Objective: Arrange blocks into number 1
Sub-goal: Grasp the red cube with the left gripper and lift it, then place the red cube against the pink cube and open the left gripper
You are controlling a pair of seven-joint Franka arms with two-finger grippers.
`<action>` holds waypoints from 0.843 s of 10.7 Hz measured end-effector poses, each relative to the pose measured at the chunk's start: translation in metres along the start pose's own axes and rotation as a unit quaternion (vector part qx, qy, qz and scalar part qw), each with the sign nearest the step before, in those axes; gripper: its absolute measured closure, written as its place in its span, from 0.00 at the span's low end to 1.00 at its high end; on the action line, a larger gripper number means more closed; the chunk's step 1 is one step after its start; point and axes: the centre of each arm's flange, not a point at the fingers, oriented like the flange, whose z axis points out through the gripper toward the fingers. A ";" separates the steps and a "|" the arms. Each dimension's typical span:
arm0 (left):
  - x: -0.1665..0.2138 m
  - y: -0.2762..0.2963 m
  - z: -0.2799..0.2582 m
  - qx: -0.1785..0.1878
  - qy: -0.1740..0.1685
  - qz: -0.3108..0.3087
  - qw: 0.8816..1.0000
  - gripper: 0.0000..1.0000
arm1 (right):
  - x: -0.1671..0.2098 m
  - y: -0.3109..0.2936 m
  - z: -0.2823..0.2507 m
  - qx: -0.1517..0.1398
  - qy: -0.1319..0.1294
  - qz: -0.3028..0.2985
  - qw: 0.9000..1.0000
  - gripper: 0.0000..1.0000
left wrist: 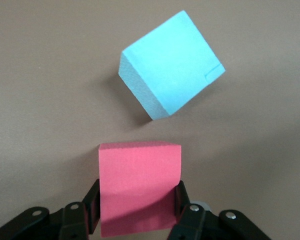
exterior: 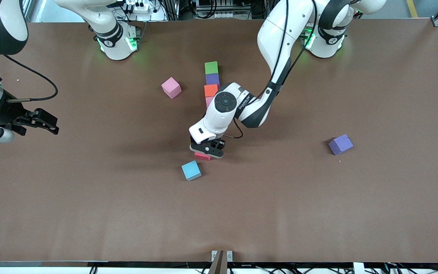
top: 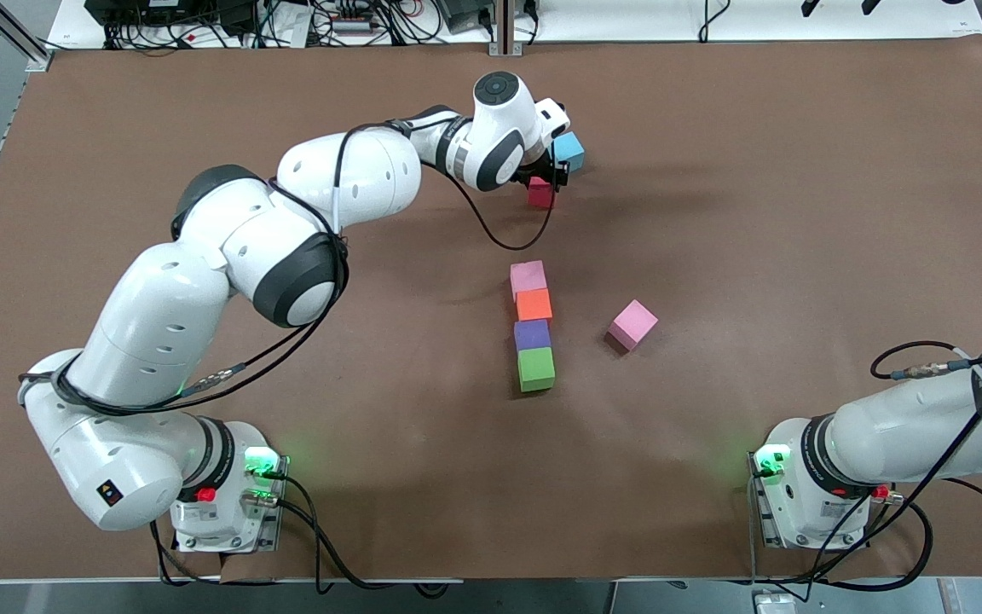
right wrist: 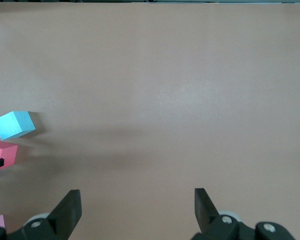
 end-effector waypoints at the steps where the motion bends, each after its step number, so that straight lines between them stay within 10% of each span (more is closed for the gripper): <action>1: 0.003 -0.001 -0.003 0.000 0.003 -0.008 1.000 0.42 | 0.000 0.000 0.001 0.000 -0.001 0.000 1.000 0.00; 9: -0.012 -0.054 -0.082 0.042 -0.068 -0.164 0.983 0.45 | 0.000 -0.002 0.004 0.000 -0.007 -0.002 1.000 0.00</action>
